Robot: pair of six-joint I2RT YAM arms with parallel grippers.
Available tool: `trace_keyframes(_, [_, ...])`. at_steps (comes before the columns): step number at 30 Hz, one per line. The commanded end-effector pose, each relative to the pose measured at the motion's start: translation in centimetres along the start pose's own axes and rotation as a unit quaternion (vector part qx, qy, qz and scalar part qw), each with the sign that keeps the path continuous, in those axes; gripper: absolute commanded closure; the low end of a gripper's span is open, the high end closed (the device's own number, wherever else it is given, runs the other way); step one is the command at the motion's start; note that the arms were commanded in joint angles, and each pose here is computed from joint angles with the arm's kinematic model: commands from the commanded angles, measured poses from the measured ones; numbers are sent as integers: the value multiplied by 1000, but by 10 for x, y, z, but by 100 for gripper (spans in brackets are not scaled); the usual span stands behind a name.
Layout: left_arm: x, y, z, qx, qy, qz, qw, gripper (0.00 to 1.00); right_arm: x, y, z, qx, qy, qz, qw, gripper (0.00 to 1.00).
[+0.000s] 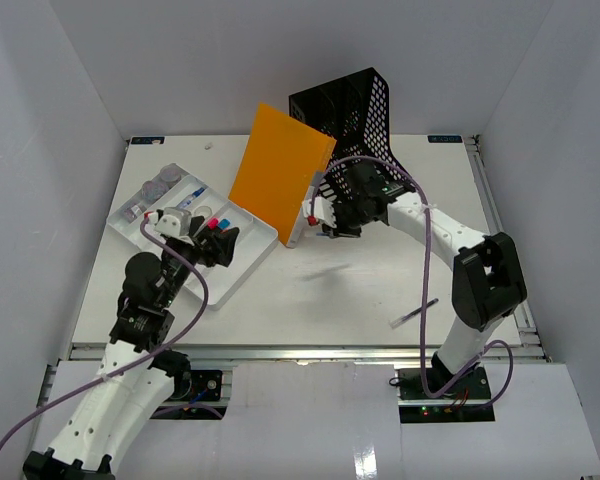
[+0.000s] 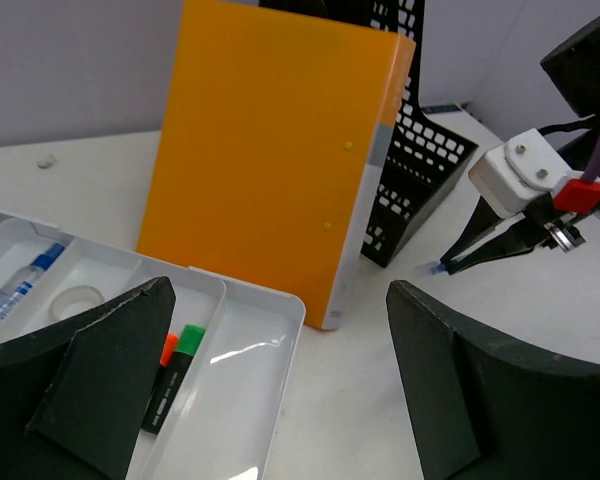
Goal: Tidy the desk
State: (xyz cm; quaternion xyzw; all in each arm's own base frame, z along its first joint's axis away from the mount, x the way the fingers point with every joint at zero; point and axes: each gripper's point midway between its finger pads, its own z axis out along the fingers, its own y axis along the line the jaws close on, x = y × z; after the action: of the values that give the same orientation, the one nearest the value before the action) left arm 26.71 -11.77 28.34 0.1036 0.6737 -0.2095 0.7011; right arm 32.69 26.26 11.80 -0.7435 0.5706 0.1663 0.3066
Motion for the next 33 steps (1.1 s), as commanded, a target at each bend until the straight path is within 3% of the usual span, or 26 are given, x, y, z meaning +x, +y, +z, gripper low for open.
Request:
trace_keyframes(1, [-27, 31, -13, -93, -67, 4, 993, 2, -64, 20, 27, -34, -10, -55, 998, 92])
trace_keyframes(4, [-38, 57, -30, -170, -97, 4, 981, 2, -101, 11, 55, -22, 21, -165, 986, 92])
trace_keyframes(10, [-47, 88, -57, -268, -126, 2, 955, 2, -150, -38, 105, 72, 46, -288, 954, 92])
trace_keyframes(18, [-51, 91, -63, -280, -136, 3, 950, 2, -177, -70, 150, 128, 76, -356, 923, 92])
trace_keyframes(21, [-51, 92, -63, -280, -136, 3, 950, 2, -176, -66, 160, 122, 81, -364, 920, 80])
trace_keyframes(23, [-52, 91, -64, -278, -139, 2, 950, 2, -174, -59, 159, 116, 78, -356, 924, 46])
trace_keyframes(24, [-52, 91, -64, -279, -139, 2, 950, 2, -174, -55, 157, 113, 75, -354, 925, 39])
trace_keyframes(33, [-53, 88, -70, -272, -140, 3, 952, 2, -176, -27, 93, 98, 48, -319, 941, 33])
